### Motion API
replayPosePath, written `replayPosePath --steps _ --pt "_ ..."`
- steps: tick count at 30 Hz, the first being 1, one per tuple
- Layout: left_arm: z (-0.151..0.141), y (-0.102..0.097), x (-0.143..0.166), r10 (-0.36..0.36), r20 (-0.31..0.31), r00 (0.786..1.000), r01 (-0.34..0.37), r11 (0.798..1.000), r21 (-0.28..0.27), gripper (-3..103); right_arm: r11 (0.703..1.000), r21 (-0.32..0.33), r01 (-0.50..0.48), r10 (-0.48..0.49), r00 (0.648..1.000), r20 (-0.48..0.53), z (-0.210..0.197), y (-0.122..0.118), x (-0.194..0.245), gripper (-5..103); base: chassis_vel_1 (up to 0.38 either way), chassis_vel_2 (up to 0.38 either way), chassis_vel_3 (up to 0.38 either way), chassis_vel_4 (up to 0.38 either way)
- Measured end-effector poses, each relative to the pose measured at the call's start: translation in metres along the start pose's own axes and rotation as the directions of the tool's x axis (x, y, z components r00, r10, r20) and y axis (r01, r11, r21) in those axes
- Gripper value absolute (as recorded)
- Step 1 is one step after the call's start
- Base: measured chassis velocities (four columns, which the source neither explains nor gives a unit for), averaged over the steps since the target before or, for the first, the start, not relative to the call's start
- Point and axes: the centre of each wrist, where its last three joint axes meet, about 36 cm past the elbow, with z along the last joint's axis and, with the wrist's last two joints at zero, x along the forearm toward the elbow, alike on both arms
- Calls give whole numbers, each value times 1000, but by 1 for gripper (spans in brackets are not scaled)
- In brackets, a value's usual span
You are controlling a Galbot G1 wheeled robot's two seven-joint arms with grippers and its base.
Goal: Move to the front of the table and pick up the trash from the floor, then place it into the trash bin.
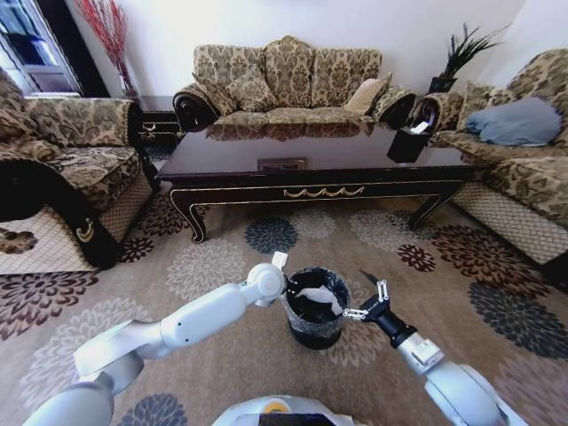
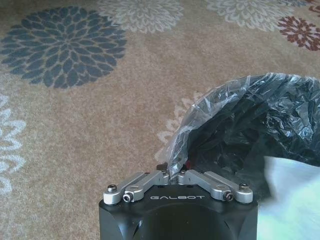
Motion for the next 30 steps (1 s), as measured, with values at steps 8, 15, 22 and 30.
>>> replayPosePath --steps 8,15,22,30 --pt "3 1 1 -1 0 1000 1 1000 4 2 997 -78 -29 25 998 -50 -11 6 6 100 0 0 0 0" --pt "1 2 2 3 2 1000 -3 1000 21 2 965 -257 -42 10 992 -126 -34 18 8 100 0 0 0 0" --pt "2 8 2 -6 1 1000 6 999 31 2 902 -427 -70 -36 971 -236 -61 25 14 100 0 0 0 0" --pt "5 14 6 -15 8 1000 15 999 38 2 849 -512 -131 10 973 -232 -41 29 14 100 0 0 0 0"
